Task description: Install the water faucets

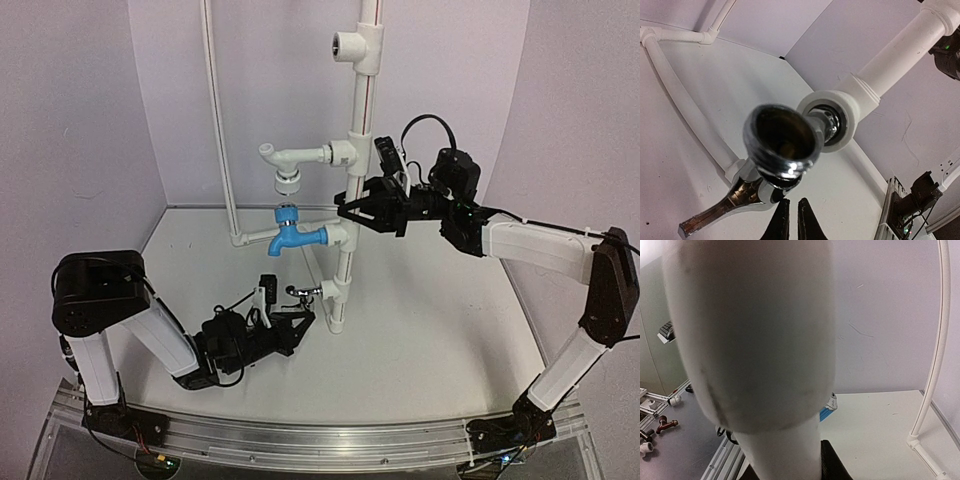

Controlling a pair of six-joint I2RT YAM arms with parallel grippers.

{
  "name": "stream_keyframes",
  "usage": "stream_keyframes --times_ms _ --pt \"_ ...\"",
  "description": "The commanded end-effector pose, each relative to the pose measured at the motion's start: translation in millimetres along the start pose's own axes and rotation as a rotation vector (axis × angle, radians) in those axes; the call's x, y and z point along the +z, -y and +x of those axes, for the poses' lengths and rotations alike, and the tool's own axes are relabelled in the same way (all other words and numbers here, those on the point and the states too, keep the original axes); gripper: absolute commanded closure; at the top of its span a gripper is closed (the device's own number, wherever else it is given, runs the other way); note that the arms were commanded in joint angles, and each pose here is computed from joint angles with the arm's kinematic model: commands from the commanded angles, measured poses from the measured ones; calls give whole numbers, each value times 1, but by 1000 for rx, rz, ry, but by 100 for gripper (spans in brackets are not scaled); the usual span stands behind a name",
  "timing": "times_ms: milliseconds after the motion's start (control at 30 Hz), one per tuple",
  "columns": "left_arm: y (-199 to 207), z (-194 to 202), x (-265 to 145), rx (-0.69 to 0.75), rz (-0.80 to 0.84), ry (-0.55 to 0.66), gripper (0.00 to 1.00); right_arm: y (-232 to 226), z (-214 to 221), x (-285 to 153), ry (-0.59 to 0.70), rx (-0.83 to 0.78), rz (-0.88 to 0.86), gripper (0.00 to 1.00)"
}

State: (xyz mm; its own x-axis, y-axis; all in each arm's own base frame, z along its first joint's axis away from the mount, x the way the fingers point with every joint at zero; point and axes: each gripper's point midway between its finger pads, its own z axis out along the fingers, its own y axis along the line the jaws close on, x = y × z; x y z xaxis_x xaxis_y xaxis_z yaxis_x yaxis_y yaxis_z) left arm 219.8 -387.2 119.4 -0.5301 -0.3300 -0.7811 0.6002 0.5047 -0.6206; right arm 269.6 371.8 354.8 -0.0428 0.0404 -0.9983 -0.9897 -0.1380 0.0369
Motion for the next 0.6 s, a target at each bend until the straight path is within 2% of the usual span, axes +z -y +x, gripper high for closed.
stream_keyframes --times_ms 0,400,567 --pt "21 -55 4 -57 79 216 95 -6 23 -3 -63 300 -7 100" --pt "4 -67 10 27 50 234 96 -9 23 -3 -65 315 -18 100" --pt "13 -76 8 111 86 239 95 -9 24 -3 -67 319 -19 100"
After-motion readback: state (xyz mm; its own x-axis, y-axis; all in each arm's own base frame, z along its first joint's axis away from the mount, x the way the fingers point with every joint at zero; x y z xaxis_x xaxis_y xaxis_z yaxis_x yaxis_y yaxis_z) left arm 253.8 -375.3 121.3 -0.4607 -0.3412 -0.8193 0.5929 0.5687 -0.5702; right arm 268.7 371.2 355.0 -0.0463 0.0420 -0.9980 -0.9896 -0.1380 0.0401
